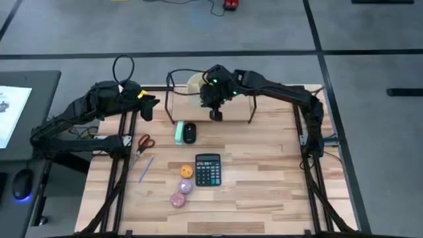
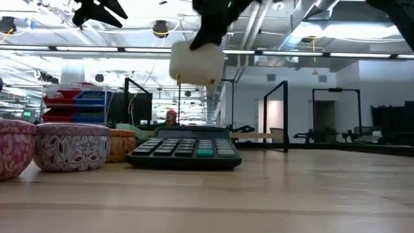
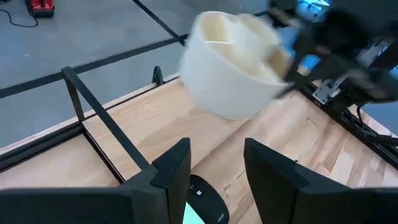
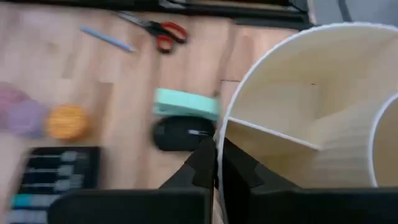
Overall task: Stock shelves
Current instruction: Remove the white pen organizer from the shelf
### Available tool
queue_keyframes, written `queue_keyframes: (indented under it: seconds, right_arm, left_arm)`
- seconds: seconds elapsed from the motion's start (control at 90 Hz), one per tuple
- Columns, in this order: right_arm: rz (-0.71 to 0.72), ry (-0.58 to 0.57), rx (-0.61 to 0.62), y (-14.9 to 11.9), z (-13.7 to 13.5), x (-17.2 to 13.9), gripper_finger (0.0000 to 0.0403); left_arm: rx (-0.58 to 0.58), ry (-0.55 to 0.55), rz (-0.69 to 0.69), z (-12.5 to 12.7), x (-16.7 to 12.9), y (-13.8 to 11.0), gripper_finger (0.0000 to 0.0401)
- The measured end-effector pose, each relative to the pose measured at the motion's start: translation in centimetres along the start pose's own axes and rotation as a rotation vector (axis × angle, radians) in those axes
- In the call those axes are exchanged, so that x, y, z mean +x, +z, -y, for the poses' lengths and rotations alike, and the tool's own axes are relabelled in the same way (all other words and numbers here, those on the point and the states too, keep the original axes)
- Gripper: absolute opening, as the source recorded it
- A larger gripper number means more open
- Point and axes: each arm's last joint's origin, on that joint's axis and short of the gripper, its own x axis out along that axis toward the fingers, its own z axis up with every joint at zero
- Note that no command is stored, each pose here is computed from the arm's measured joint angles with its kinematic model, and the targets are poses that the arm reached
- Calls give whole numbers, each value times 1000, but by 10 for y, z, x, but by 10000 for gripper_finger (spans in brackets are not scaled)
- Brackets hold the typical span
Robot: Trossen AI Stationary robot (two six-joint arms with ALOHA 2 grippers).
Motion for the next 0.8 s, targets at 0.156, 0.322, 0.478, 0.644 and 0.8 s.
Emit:
queue_keyframes:
  seconds: [0.156, 0.322, 0.478, 0.644, 0.8]
  right_arm:
    - [-18, 37, 37, -1, -39, -30, 0]
    - [-79, 36, 142, -20, -86, -49, 0]
    - [-153, 2, 292, -51, -134, -57, 0]
    - [-206, -82, 491, -88, -186, -57, 0]
    - [-261, -134, 661, -121, -227, -54, 0]
  left_arm:
    - [0, 0, -1, 0, 0, 0, 127]
    - [1, 1, -4, 0, 0, 0, 127]
    - [4, 1, -4, 0, 0, 0, 127]
    - [29, 1, -5, 0, 0, 0, 127]
    - [46, 1, -6, 0, 0, -1, 127]
